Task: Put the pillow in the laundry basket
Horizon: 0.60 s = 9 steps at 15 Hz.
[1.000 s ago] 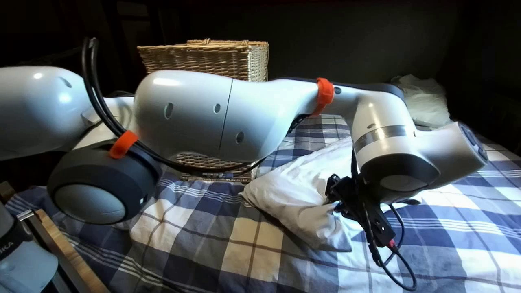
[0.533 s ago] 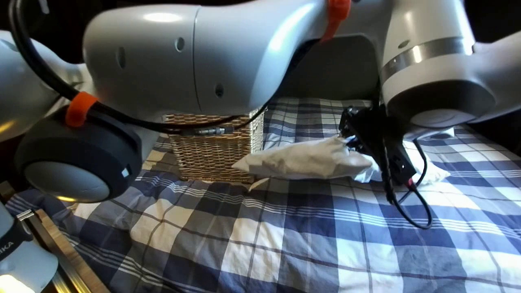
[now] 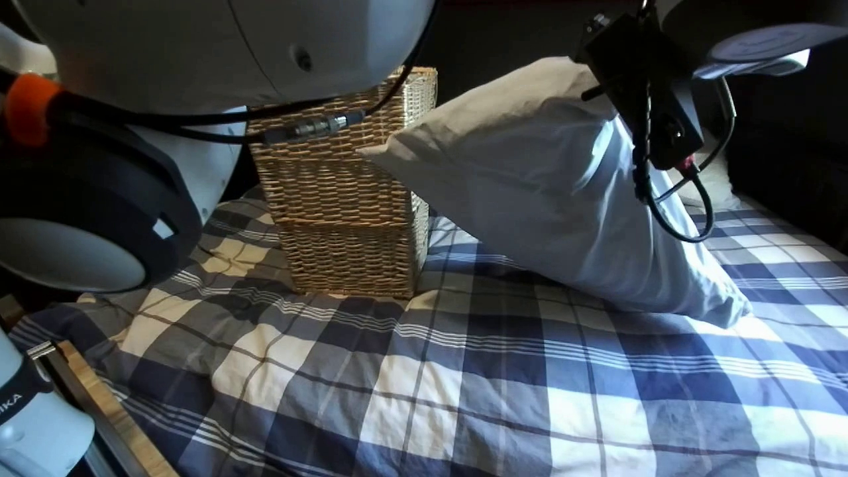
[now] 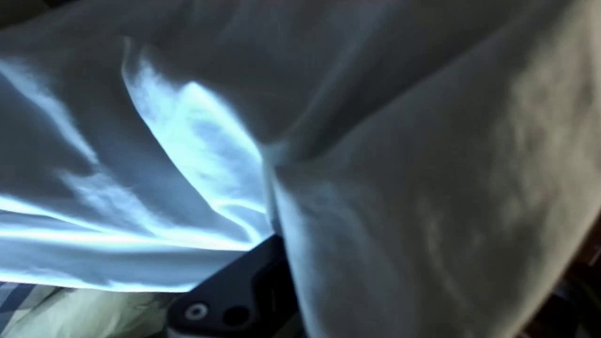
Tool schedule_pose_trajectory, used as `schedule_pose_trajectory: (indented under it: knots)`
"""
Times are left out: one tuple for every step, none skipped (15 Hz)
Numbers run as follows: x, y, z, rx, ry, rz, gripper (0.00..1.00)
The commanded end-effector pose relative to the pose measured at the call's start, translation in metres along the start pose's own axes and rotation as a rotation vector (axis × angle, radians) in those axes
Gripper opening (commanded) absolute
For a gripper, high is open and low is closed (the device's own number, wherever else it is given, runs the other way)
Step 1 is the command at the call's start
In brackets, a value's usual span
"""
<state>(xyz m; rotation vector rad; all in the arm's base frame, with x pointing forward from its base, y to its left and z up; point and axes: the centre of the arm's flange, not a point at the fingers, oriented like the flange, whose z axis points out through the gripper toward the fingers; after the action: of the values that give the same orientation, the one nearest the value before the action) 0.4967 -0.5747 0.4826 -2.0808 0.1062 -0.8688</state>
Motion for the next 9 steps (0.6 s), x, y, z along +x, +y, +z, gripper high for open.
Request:
schedule_pose_trajectory:
  knots:
    - [0.01,-0.038,-0.015,0.104,0.157,-0.023,0.03]
    - [0.014,-0.044,-0.019,0.124,0.193,-0.033,0.03]
    - [0.017,-0.048,-0.022,0.144,0.23,-0.042,0.03]
    - [0.021,-0.053,-0.025,0.167,0.263,-0.051,0.03]
    - [0.024,-0.058,-0.027,0.193,0.294,-0.059,0.03]
    - [0.027,-0.062,-0.029,0.216,0.326,-0.068,0.03]
    - [0.029,-0.066,-0.031,0.244,0.353,-0.075,0.03]
    - [0.03,-0.069,-0.032,0.271,0.381,-0.083,0.03]
    - [0.033,-0.074,-0.035,0.295,0.41,-0.088,0.03]
